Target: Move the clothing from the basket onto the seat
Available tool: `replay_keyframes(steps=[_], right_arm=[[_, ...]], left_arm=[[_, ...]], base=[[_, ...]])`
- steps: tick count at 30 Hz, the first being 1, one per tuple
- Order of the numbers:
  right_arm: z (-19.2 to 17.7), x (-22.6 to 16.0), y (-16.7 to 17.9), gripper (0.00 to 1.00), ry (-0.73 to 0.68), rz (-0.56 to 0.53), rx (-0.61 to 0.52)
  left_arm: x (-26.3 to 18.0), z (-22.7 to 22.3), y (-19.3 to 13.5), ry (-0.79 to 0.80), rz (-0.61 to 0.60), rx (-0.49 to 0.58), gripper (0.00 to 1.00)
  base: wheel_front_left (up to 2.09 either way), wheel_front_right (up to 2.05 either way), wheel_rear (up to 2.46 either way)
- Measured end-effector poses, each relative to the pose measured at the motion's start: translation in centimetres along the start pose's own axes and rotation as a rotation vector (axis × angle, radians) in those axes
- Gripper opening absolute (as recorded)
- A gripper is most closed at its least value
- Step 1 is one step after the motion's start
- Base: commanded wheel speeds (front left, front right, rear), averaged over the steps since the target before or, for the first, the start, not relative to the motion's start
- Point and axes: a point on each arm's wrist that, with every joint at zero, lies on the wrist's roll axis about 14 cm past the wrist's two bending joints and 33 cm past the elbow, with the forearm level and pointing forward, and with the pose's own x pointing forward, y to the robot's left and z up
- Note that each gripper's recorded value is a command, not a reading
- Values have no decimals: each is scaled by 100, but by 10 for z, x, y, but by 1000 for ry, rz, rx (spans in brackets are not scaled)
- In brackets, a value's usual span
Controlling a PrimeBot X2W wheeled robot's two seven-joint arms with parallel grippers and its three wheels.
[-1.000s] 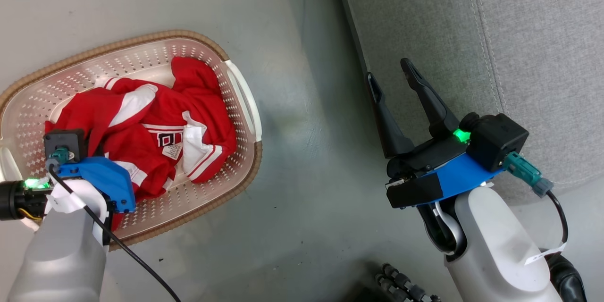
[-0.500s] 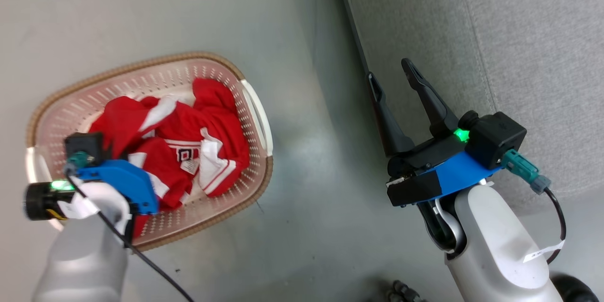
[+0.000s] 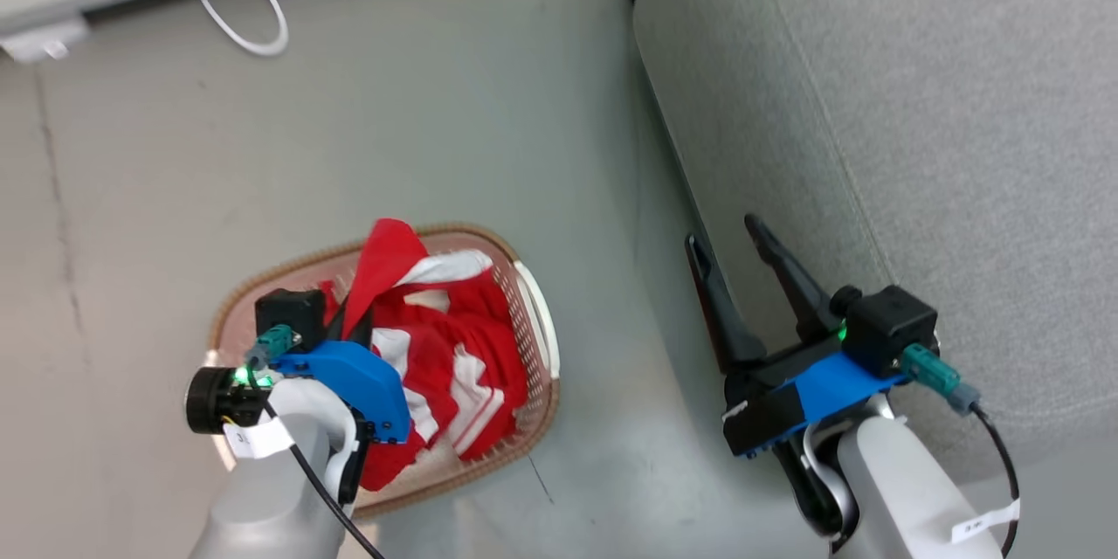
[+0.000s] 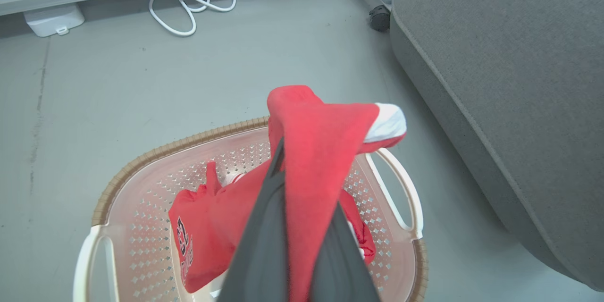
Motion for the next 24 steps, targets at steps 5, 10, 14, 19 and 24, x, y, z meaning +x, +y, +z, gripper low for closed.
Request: replay_keyframes(steps=[5, 10, 14, 19, 24], right_arm=[[15, -16, 16, 100, -36, 31, 8], [29, -32, 28, 100, -70, 58, 15], [38, -44, 36, 100, -92, 71, 17], [44, -59, 43, 100, -110, 83, 21], [44, -72, 50, 100, -109, 97, 25]], left_arm=[[-23, 40, -18, -110, -27, 44, 0], [-48, 75, -41, -221, -74, 75, 0], [-68, 96, -77, -295, -166, 97, 0], [-90, 123, -108, -381, -238, 114, 0], [-108, 149, -133, -451, -299, 140, 0]], base=[[0, 0, 0], [0, 0, 0], [0, 0, 0], [0, 0, 0], [0, 0, 0]])
